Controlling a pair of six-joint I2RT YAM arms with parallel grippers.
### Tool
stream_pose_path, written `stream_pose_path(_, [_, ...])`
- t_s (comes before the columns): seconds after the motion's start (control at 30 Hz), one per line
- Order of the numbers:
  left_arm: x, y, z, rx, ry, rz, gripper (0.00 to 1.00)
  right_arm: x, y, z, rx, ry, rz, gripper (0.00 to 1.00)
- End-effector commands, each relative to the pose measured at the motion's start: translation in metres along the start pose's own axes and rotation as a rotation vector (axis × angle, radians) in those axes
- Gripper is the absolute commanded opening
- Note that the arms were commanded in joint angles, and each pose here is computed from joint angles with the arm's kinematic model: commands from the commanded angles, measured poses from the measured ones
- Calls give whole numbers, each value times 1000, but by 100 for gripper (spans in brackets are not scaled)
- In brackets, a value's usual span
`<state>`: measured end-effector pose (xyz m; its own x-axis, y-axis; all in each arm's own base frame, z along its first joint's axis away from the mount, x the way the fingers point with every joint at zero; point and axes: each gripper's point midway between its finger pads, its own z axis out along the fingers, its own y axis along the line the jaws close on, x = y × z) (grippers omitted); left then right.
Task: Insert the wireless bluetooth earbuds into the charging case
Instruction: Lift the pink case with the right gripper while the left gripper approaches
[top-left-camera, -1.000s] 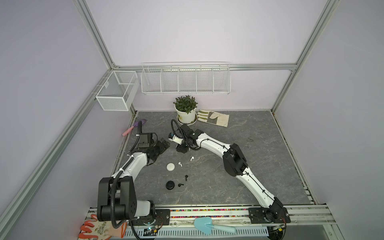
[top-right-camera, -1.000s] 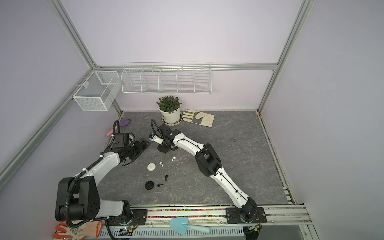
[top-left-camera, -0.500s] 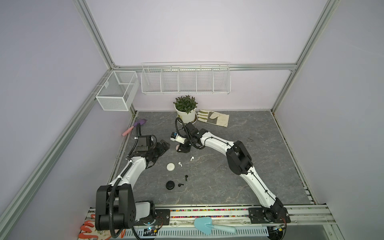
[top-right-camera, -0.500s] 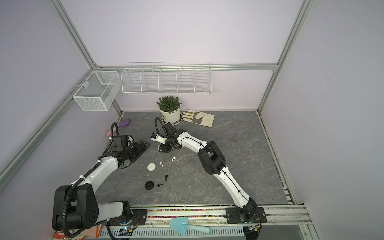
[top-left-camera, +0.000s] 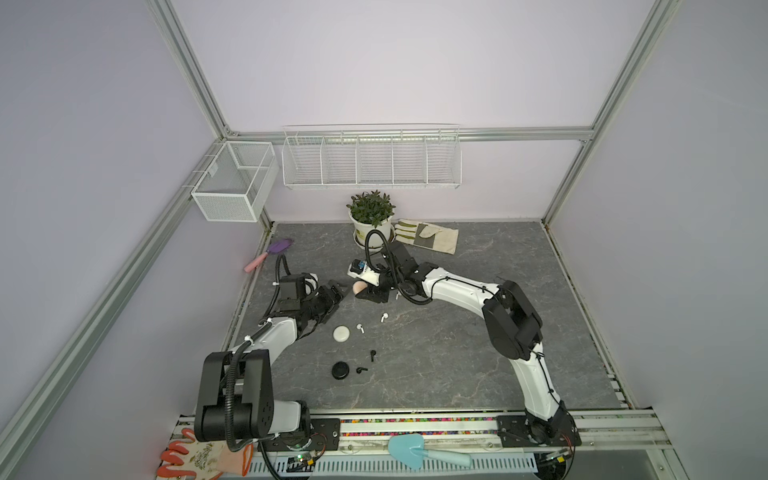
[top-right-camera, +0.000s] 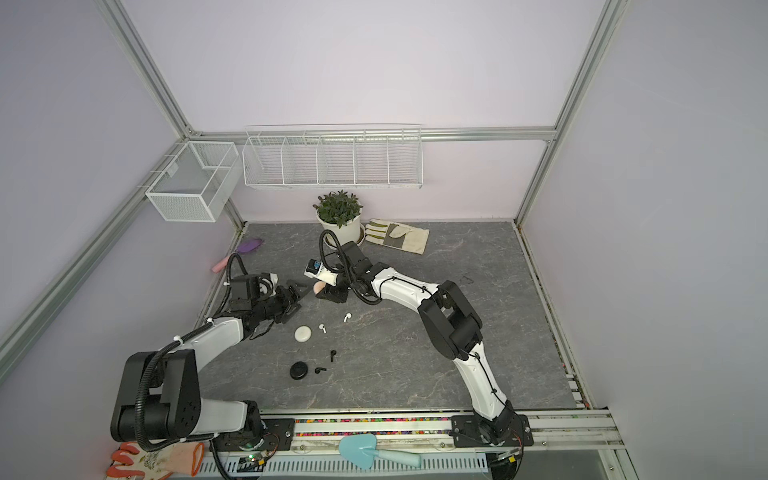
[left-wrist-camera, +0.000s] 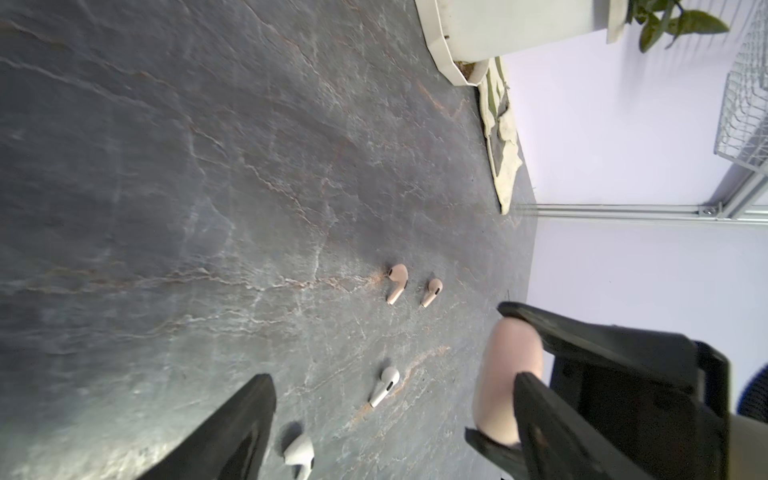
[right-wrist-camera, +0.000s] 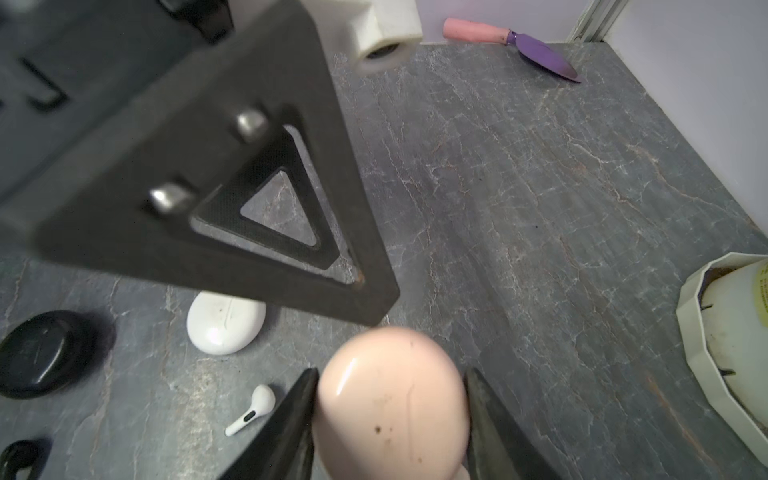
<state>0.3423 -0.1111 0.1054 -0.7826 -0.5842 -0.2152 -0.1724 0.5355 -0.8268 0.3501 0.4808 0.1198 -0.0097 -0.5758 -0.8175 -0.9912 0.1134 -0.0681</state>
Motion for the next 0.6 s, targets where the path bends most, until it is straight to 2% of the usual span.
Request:
stream_pose_path(0.0, [3, -25, -11, 104, -23, 44, 89, -11, 5, -8, -21, -49, -39, 41])
stream_pose_path(0.1, [12, -29, -16, 112, -31, 96, 86, -10, 4, -11, -22, -51, -32, 42])
stream_pose_path(0.23, [21, -33, -13, 129, -38, 187, 77, -12, 5, -16, -27, -65, -28, 41])
stream_pose_path(0.43, [22, -39, -5, 192, -28, 206, 59, -18, 9, -22, -45, -86, -25, 41])
stream_pose_path(0.57, [21, -43, -3, 221, -36, 213, 55, -20, 12, -23, -53, -97, -22, 41])
